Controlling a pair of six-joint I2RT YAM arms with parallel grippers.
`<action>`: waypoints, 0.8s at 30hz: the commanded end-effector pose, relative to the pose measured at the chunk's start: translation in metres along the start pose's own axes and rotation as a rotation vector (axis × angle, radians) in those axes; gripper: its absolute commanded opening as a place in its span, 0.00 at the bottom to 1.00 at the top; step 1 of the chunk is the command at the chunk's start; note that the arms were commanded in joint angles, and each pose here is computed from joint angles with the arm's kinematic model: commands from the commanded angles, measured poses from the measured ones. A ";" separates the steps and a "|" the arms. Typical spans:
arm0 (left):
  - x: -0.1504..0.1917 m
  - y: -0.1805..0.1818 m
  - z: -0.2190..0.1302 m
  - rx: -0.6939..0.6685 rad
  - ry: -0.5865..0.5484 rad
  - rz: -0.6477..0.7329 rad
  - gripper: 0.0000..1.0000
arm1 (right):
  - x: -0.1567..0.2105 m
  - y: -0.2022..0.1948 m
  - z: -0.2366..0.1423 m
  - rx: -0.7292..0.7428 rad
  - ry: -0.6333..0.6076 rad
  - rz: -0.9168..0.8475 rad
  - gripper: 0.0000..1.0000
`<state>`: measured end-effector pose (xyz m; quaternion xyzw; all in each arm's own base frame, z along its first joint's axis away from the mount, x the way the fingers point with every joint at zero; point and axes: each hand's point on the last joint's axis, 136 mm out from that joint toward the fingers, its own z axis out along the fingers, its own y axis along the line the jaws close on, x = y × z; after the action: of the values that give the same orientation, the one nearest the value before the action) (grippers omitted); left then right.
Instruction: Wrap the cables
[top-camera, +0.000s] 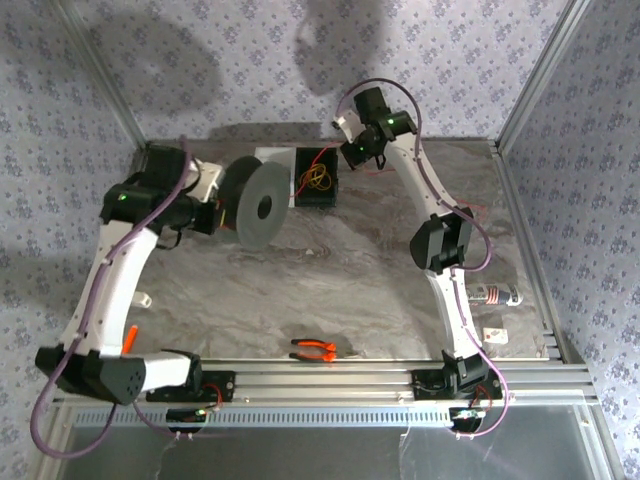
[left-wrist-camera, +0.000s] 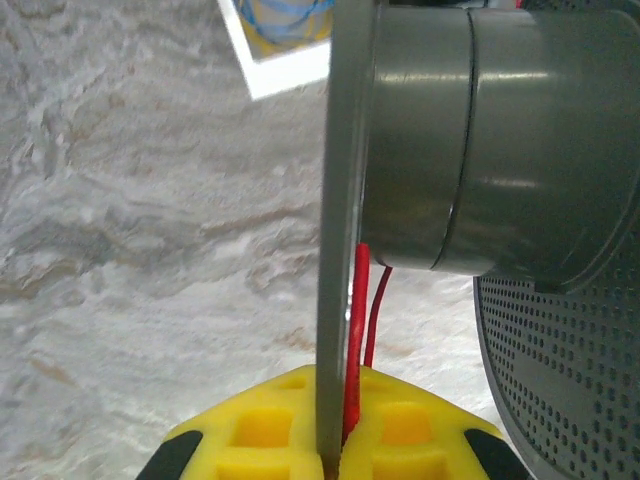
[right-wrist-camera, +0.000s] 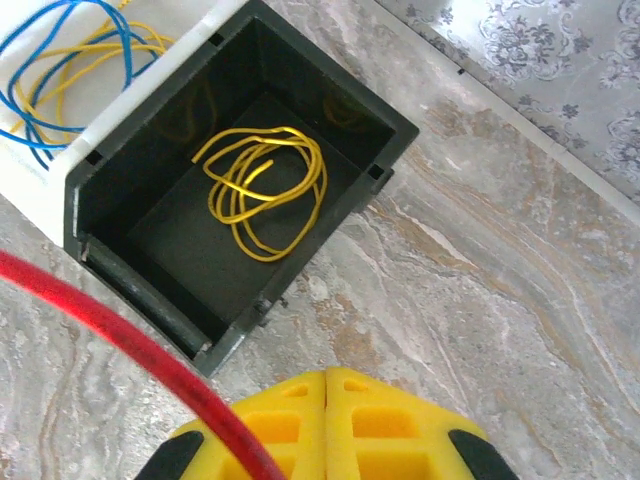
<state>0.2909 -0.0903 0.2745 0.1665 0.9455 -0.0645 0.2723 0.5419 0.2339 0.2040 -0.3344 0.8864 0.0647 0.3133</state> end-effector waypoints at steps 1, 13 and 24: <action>0.032 0.033 0.017 -0.243 0.210 0.075 0.00 | -0.024 0.010 -0.027 0.000 -0.075 0.044 0.00; 0.018 0.012 0.077 -0.289 0.351 0.173 0.00 | -0.080 0.094 -0.085 -0.189 -0.264 0.057 0.00; -0.005 0.005 0.120 -0.058 0.308 -0.103 0.00 | -0.099 0.207 -0.133 -0.427 -0.359 -0.075 0.00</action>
<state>0.3548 -0.1089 0.1795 0.1566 0.9773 0.0358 0.1383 0.4217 0.3944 0.3039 -0.4004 0.8057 0.2536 0.3552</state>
